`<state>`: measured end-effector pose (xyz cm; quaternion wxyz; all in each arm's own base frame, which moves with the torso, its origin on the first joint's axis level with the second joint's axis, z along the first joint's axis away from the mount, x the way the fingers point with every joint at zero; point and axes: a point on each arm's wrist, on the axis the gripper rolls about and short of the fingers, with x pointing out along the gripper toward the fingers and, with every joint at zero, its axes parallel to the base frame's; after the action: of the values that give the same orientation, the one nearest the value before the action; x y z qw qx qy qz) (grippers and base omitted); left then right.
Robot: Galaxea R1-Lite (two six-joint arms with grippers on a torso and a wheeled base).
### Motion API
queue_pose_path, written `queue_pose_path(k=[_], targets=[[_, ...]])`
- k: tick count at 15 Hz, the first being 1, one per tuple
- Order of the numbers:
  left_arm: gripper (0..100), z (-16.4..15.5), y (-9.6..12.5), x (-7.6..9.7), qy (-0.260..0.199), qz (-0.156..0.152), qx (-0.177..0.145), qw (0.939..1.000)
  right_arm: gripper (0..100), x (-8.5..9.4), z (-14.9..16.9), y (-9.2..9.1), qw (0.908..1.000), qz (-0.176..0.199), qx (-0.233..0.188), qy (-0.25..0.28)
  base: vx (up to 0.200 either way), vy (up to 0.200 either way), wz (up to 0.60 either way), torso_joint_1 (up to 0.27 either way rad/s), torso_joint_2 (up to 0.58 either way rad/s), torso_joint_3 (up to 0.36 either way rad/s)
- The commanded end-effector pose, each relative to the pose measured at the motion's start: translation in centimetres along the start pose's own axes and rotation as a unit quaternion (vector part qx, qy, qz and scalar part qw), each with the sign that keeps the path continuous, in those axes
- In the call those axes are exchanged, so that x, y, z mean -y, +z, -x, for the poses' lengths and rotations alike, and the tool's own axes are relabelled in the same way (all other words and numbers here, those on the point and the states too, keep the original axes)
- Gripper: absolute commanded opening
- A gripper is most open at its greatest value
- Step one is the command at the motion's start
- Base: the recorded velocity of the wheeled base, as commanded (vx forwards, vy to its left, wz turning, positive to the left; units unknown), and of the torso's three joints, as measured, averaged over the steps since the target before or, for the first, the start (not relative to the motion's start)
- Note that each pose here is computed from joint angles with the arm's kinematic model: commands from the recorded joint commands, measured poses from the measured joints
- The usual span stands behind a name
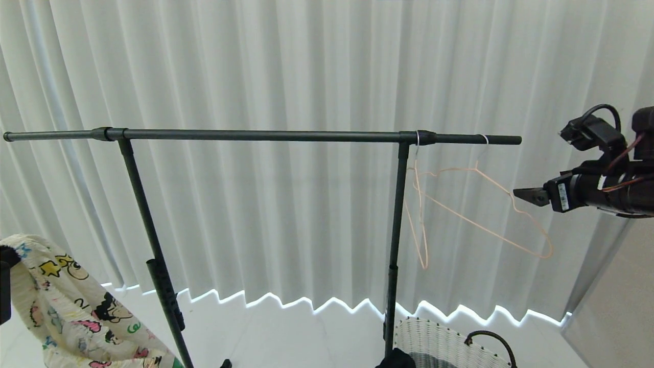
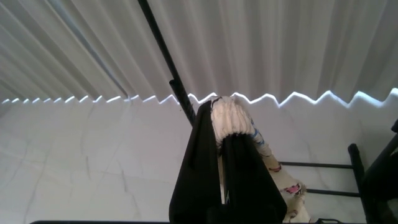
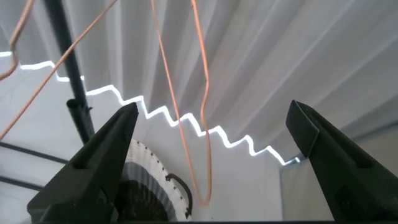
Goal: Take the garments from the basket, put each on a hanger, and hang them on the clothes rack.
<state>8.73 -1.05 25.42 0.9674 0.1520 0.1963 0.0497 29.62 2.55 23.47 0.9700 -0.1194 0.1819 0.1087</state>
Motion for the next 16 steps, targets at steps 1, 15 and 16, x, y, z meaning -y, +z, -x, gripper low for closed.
queue_pose_path(k=[1,15,16], targets=[[0,0.1,0.1,-0.1,0.001,-0.002,0.004,1.0,100,1.9,-5.3,-1.5,0.999,-0.016,-0.041,0.004,0.0,0.0,0.0,0.0,0.0,0.0],[0,0.5,-0.4,0.0,-0.003,-0.022,0.009,0.9997,0,3.7,-14.3,-4.0,0.992,-0.04,-0.078,0.091,0.0,0.0,0.0,0.0,0.0,0.0],[0,0.5,-0.4,0.0,-0.003,-0.022,0.008,0.9997,0,3.7,-14.3,-4.0,0.9919,-0.04,-0.078,0.091,0.0,0.0,0.0,0.0,0.0,0.0]])
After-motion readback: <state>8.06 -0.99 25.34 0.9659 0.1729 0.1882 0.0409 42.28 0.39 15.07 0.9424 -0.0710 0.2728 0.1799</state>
